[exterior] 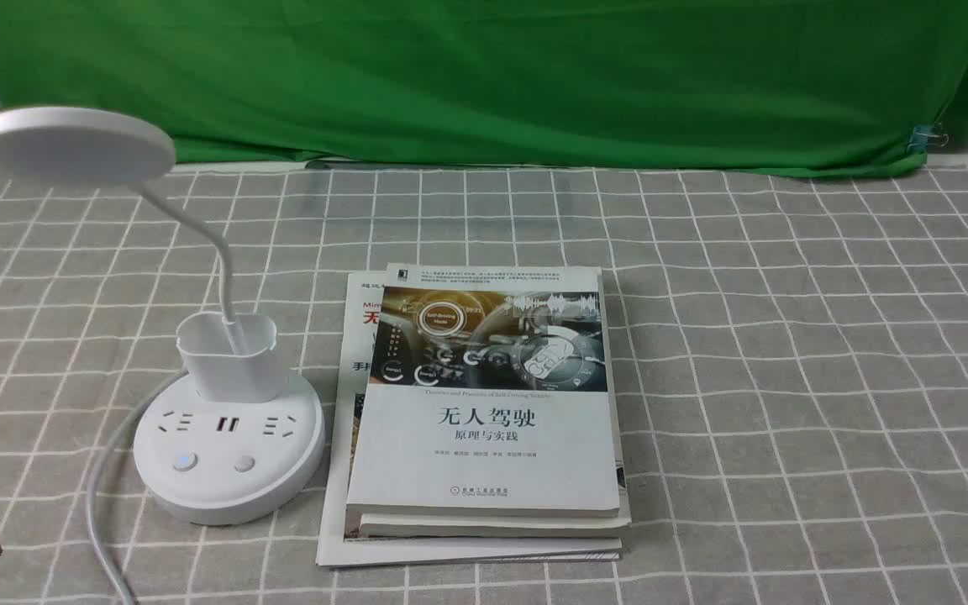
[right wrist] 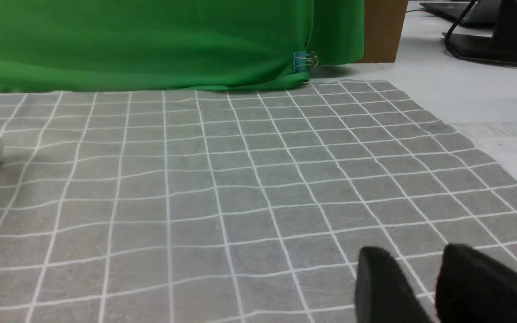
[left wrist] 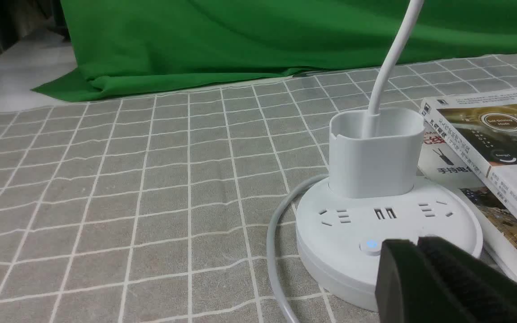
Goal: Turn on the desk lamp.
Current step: Use the left arm to press the button switch on the lamp holder
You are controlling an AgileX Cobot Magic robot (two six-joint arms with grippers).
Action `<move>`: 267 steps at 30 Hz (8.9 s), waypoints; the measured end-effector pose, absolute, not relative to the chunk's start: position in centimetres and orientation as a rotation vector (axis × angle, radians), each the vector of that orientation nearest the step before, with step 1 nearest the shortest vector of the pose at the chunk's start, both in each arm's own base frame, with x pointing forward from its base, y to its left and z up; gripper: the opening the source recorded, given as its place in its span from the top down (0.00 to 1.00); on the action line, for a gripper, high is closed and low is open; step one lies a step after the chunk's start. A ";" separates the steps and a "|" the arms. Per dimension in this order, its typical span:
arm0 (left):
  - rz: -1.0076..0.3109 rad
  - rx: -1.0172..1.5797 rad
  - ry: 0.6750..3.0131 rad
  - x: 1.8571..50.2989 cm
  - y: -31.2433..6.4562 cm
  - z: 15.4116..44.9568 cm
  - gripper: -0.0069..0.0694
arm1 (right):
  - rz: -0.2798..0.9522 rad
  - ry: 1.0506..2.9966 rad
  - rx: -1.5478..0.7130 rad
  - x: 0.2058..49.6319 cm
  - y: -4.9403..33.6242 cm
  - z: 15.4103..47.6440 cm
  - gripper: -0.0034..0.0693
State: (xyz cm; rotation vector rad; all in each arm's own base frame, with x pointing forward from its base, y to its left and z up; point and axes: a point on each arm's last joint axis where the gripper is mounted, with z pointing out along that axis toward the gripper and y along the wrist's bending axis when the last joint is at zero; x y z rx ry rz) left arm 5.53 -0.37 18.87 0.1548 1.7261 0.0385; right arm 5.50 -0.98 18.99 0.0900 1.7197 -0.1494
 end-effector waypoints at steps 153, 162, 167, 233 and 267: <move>-0.033 0.240 2.643 26.6 -7.9 19.7 0.89 | -0.150 1.720 0.089 5.5 -1.0 19.0 0.62; 0.006 0.246 2.650 26.4 -8.2 19.7 0.89 | -0.150 1.720 0.089 5.5 -1.0 19.0 0.62; -0.014 0.224 2.659 26.6 -8.4 19.3 0.89 | -0.150 1.720 0.089 5.5 -1.0 19.0 0.62; -0.041 0.255 2.686 25.5 -8.3 18.6 0.89 | -0.150 1.720 0.090 5.5 -1.0 19.0 0.62; -0.039 0.259 2.689 26.7 -8.7 17.1 0.89 | -0.150 1.720 0.089 5.5 -1.0 19.0 0.62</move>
